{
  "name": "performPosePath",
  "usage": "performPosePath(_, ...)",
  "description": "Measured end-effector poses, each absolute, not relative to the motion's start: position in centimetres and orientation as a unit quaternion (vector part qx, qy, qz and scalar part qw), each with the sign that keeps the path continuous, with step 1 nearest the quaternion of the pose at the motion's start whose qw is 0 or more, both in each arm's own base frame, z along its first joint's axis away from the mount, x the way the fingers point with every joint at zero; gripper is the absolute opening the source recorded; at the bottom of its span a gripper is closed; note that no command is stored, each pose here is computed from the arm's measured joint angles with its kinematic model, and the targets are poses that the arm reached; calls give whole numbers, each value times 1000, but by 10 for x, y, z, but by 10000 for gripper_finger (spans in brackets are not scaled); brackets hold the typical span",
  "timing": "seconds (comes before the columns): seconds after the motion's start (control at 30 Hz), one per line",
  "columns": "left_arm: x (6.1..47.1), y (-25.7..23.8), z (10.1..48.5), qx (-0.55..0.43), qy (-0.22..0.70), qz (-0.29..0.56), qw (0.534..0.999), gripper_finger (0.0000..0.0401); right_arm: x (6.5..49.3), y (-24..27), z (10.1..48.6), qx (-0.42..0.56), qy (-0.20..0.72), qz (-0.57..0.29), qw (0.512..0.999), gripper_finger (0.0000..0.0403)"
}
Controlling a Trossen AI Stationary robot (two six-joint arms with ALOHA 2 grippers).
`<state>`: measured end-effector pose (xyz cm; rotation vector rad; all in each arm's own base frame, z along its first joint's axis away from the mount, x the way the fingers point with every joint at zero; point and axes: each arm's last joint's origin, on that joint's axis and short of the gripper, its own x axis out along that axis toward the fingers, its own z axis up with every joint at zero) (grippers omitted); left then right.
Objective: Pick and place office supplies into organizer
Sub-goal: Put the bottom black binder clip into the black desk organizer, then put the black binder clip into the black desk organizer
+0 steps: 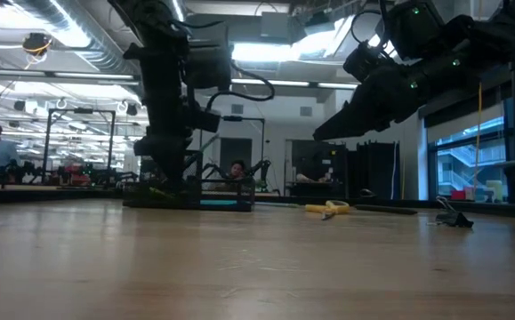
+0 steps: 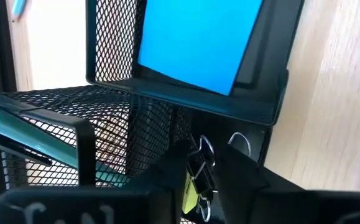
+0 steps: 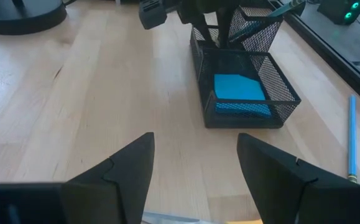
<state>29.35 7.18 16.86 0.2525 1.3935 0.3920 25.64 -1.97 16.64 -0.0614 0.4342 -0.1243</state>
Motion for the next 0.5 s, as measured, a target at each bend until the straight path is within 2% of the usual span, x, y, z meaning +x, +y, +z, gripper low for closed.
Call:
performPosePath(0.2, 291, 69, 198, 110, 594, 189, 774, 85, 257, -20, 168, -23, 204, -64, 977, 233)
performPosePath(0.5, 282, 58, 245, 61, 478, 135, 866, 86, 258, -20, 171, -1, 186, -68, 980, 233)
